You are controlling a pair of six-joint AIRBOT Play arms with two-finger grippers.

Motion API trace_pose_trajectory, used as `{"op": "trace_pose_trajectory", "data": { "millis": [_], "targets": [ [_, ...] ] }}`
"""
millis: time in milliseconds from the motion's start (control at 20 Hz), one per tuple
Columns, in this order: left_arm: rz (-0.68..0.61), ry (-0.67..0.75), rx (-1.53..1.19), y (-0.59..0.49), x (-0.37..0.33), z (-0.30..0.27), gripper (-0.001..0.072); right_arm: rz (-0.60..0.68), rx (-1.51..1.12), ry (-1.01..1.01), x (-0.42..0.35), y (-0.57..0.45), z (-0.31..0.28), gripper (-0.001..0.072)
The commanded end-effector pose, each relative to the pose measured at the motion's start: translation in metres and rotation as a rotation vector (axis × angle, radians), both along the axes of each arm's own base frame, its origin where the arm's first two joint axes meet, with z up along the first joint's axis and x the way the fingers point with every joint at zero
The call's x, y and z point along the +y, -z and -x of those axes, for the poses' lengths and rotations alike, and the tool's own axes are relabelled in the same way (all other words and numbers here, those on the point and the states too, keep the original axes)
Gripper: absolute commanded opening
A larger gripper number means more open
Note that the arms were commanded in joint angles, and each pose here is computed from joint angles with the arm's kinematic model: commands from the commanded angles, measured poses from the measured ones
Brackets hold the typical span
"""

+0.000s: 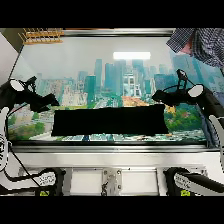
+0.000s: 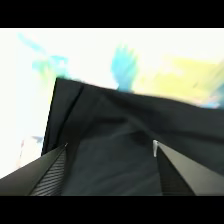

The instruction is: Fold the clothes and pants, and hang the long-sleeved shirts on hangers.

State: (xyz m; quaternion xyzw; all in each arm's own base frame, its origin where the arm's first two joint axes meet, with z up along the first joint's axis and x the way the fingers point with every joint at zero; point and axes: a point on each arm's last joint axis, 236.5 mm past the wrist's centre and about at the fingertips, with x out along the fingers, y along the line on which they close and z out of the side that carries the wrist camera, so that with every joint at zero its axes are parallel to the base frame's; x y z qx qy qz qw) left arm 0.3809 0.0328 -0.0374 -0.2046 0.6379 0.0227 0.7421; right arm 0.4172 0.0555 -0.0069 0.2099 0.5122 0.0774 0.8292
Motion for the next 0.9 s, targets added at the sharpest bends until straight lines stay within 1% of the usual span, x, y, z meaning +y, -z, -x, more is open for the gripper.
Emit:
{"op": "trace_pose_trajectory", "data": {
  "millis": [0, 50, 100, 150, 300, 400, 450, 600, 750, 850],
  "targets": [
    [0.004, -0.002, -0.078, -0.024, -0.004, -0.007, 0.0565, 0.033, -0.003, -0.087, -0.016, -0.008, 0.012, 0.0640],
    [-0.001, -0.006, -0.090, -0.026, -0.005, 0.000, 0.0440, 0.045, 0.041, -0.127, -0.026, -0.002, 0.028, 0.0640],
    [-0.005, -0.010, -0.100, -0.025, -0.006, 0.008, 0.0206, 0.049, 0.081, -0.148, -0.037, 0.006, 0.043, 0.0640],
    [-0.007, -0.010, -0.108, -0.023, -0.010, 0.016, 0.0016, 0.034, 0.126, -0.133, -0.050, 0.015, 0.057, 0.0641],
    [-0.002, 0.037, -0.094, -0.015, -0.035, 0.047, 0.0006, -0.011, 0.216, -0.012, -0.093, 0.047, 0.090, 0.0652],
    [0.001, 0.101, -0.092, -0.010, -0.059, 0.063, 0.0006, -0.047, 0.264, 0.062, -0.111, 0.066, 0.107, 0.0652],
    [0.002, 0.143, -0.093, -0.008, -0.074, 0.070, 0.0006, -0.069, 0.278, 0.069, -0.113, 0.074, 0.113, 0.0652],
    [0.018, 0.200, -0.091, -0.003, -0.115, 0.080, 0.0006, -0.147, 0.293, 0.051, -0.100, 0.091, 0.111, 0.0652],
    [0.023, 0.312, -0.094, -0.002, -0.152, 0.080, 0.0006, -0.287, 0.273, 0.029, -0.067, 0.099, 0.094, 0.0650],
    [0.027, 0.366, -0.085, -0.001, -0.173, 0.077, 0.0006, -0.349, 0.270, 0.000, -0.042, 0.101, 0.086, 0.0650]
  ]
}}
